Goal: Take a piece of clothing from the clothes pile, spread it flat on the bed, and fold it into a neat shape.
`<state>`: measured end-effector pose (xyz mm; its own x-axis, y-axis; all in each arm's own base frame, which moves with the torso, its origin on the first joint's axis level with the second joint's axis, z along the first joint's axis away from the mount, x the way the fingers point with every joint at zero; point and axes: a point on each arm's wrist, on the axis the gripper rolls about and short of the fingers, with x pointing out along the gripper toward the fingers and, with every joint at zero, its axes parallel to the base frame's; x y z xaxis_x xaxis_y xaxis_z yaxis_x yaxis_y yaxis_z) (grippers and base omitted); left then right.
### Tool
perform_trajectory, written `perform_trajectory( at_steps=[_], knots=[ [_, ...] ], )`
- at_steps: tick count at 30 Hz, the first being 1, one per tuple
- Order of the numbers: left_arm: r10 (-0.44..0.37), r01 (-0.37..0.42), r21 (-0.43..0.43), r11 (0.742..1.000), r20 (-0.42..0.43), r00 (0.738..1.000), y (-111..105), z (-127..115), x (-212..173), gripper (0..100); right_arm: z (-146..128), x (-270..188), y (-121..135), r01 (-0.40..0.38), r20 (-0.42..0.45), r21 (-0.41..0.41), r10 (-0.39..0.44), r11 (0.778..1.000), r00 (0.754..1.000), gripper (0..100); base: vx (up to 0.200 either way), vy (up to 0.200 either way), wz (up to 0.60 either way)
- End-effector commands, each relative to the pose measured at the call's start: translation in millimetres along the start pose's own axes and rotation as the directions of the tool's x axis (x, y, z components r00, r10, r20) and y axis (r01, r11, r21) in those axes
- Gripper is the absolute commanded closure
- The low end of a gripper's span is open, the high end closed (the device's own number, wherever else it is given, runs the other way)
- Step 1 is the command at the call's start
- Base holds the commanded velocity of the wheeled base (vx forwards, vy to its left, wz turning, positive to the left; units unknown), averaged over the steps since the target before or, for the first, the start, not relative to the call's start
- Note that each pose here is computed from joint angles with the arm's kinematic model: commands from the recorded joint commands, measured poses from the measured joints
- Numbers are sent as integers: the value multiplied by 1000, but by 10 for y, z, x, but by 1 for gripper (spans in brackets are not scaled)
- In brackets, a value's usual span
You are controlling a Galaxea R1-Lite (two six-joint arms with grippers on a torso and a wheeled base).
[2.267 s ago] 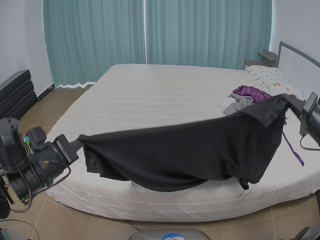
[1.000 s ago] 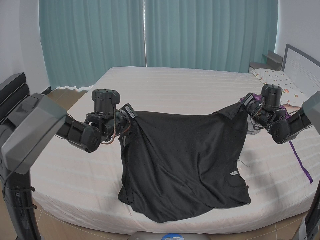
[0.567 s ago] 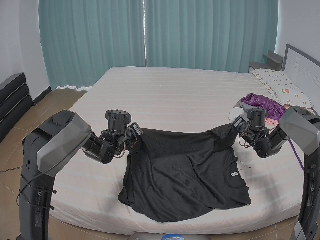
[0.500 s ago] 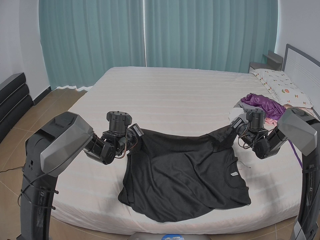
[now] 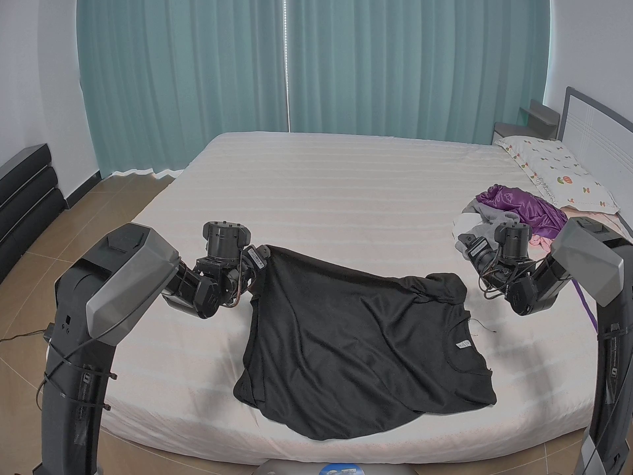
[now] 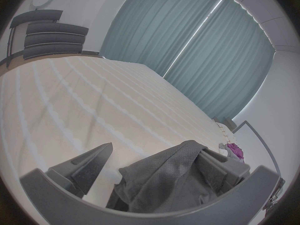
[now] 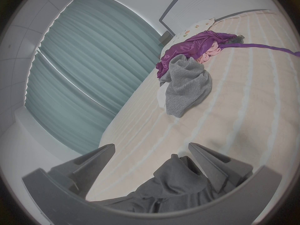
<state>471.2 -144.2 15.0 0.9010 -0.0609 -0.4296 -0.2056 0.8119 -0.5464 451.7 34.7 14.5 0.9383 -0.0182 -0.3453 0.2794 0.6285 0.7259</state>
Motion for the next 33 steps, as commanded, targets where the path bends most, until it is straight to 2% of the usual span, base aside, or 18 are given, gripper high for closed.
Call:
perform_trajectory(
  at_steps=[1,2,3,4,9,10,12,15,18,19,21,22,23,27,30,33],
  knots=[
    [42,-42,33,999,-18,999,14,220,-111,0,163,-217,81,-25,-6,22,25,999,1000,0,0,0,0],
    [82,-77,85,993,-49,995,60,180,-102,0,163,-256,80,-26,-17,24,26,999,1000,0,0,0,0],
    [87,-82,93,992,-54,995,68,170,-99,0,161,-261,78,-25,-19,24,26,999,999,0,0,0,0],
    [126,-113,135,984,-95,987,122,126,-110,0,151,-337,59,-20,-38,30,21,999,999,0,0,0,0],
    [117,-90,138,986,-201,973,156,56,-166,0,142,-494,18,-50,-83,45,54,998,995,0,0,0,0],
    [100,-71,127,989,-244,965,150,65,-224,0,150,-541,-20,-55,-100,46,60,997,993,0,0,0,0],
    [68,-46,86,995,-269,961,121,115,-300,0,149,-612,-31,-61,-121,46,66,997,990,0,0,0,0],
    [41,-37,23,999,-271,962,102,236,-428,0,128,-747,-50,-66,-162,48,72,997,984,0,0,0,0],
    [44,-42,12,999,-269,962,129,301,-514,0,114,-823,-53,-73,-176,48,80,996,981,0,0,0,0],
    [50,-49,10,999,-280,959,148,324,-654,0,83,-912,-74,-68,-189,45,76,997,979,0,0,0,0],
    [54,-53,11,999,-286,957,156,318,-702,0,77,-943,-77,-69,-190,46,77,997,979,0,0,0,0],
    [72,-74,5,997,-300,951,204,320,-915,0,72,-1085,-99,-70,-194,47,78,996,978,0,0,0,0],
    [73,-76,4,997,-301,951,209,317,-925,0,73,-1096,-100,-70,-194,47,78,996,978,0,0,0,0],
    [68,-102,-89,991,-331,941,368,232,-1318,0,18,-1344,-202,-35,-221,51,45,998,974,0,0,0,0],
    [67,-109,-99,989,-359,931,515,117,-1504,0,-21,-1467,-283,-8,-236,58,21,998,971,0,0,0,0],
    [52,-95,-108,990,-345,937,628,40,-1673,0,-53,-1545,-342,4,-237,83,16,997,971,0,0,0,0]
  ],
)
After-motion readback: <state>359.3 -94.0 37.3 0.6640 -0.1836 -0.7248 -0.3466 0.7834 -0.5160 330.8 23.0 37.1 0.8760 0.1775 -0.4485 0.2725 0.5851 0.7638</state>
